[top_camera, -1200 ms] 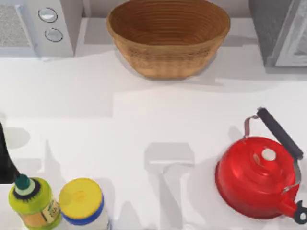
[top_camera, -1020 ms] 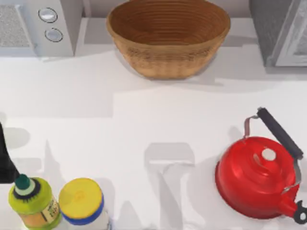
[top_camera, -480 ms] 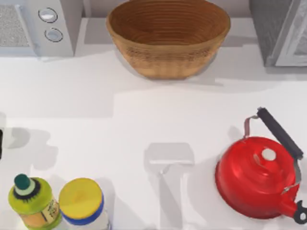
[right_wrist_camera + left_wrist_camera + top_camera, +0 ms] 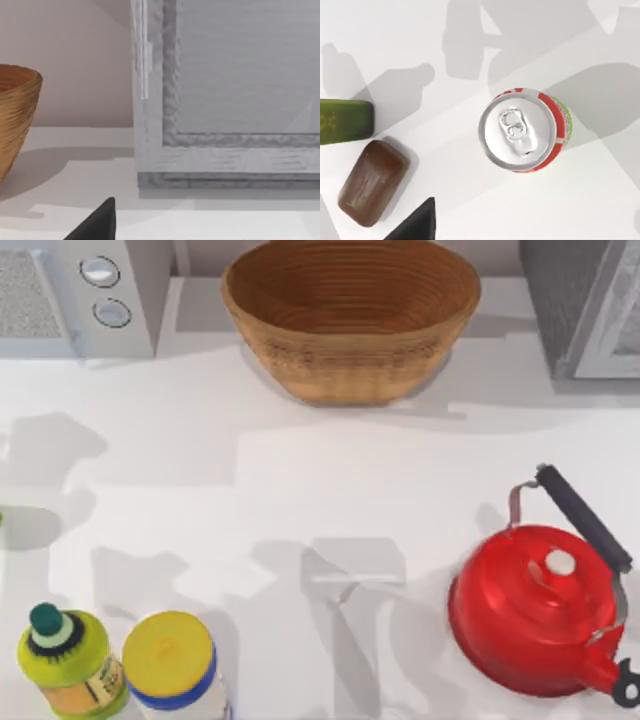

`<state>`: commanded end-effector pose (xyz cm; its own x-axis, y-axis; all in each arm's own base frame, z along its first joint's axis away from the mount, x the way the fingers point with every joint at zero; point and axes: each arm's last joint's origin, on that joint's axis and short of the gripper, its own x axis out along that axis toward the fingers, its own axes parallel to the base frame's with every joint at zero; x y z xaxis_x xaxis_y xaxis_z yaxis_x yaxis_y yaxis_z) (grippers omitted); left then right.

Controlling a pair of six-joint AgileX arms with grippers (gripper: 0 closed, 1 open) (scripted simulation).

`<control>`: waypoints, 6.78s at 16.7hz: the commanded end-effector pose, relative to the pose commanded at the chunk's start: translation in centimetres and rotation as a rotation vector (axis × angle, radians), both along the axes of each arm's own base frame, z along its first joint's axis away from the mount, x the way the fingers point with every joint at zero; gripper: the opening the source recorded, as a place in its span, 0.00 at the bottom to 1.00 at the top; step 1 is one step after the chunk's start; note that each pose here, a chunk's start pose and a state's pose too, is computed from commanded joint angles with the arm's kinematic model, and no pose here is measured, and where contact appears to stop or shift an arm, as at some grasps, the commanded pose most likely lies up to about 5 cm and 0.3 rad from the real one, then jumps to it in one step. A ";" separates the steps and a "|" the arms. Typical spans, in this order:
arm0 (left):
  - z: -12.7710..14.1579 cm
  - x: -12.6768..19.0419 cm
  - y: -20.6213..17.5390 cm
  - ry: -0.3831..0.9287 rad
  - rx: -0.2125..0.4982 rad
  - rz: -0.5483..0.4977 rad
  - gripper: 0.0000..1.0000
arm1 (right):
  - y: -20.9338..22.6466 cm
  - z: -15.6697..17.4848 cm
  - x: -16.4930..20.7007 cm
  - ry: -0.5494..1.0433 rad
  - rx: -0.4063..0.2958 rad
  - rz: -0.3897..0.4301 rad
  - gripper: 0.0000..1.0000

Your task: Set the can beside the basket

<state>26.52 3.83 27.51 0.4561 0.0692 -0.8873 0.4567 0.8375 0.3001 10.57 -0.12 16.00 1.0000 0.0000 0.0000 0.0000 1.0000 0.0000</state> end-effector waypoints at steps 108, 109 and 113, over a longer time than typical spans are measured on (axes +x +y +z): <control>-10.3 7.3 -30.1 0.446 -0.197 0.527 1.00 | 0.0 0.0 0.0 0.000 0.000 0.000 1.00; -10.3 7.3 -30.1 0.446 -0.197 0.527 1.00 | 0.0 0.0 0.0 0.000 0.000 0.000 1.00; -9.4 7.4 -30.1 0.441 -0.200 0.528 1.00 | 0.0 0.0 0.0 0.000 0.000 0.000 1.00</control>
